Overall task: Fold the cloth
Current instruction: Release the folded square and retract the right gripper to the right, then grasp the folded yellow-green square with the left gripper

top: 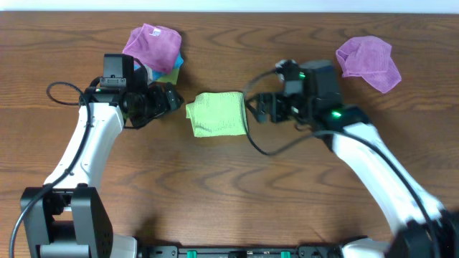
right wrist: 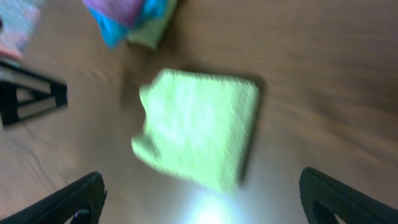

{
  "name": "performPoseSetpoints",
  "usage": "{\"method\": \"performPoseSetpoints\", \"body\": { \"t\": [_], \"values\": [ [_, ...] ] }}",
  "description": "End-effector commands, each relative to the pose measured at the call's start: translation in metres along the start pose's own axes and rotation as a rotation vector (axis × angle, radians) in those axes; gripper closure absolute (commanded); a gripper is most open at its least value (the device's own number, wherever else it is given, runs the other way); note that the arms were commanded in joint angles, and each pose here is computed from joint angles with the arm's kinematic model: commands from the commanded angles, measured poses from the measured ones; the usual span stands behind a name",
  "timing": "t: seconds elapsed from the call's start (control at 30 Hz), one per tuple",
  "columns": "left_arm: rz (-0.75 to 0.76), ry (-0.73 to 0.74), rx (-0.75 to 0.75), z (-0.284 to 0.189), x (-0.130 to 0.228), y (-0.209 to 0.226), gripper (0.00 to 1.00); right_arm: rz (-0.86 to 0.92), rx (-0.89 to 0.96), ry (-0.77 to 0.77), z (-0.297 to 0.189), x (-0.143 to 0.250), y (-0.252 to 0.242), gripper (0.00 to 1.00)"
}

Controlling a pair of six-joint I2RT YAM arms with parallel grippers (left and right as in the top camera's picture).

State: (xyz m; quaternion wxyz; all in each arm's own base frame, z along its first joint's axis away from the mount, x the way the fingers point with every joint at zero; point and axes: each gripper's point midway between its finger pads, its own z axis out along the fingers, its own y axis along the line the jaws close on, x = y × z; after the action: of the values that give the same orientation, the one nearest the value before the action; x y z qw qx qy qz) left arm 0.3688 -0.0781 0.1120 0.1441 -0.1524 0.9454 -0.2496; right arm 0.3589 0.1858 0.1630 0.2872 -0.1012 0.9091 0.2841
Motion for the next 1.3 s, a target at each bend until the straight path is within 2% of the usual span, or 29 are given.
{"method": "performPoseSetpoints", "body": {
  "t": [0.0,0.27,0.63,0.87,1.13,1.27],
  "values": [
    [0.019,0.019,0.064,-0.008,0.004,-0.014,0.05,-0.134,0.059,-0.016,-0.037,0.004,-0.007,0.01],
    [-0.03,0.089,0.091,-0.003,0.023,-0.012,0.04,-0.068,0.128,-0.122,-0.1,0.055,-0.03,0.01],
    [-0.119,0.179,0.133,0.014,0.054,-0.004,0.05,0.056,0.143,-0.24,-0.128,0.131,-0.031,0.01],
    [-0.25,0.168,0.185,0.037,0.065,0.006,0.05,0.106,0.136,-0.251,-0.13,0.136,-0.031,0.01],
    [-0.333,0.121,0.247,0.061,0.074,0.009,0.05,0.106,0.137,-0.25,-0.13,0.136,-0.031,0.01],
    [-0.352,0.081,0.211,0.07,0.075,0.013,0.05,0.107,0.137,-0.249,-0.13,0.137,-0.031,0.01]
  ]
}}
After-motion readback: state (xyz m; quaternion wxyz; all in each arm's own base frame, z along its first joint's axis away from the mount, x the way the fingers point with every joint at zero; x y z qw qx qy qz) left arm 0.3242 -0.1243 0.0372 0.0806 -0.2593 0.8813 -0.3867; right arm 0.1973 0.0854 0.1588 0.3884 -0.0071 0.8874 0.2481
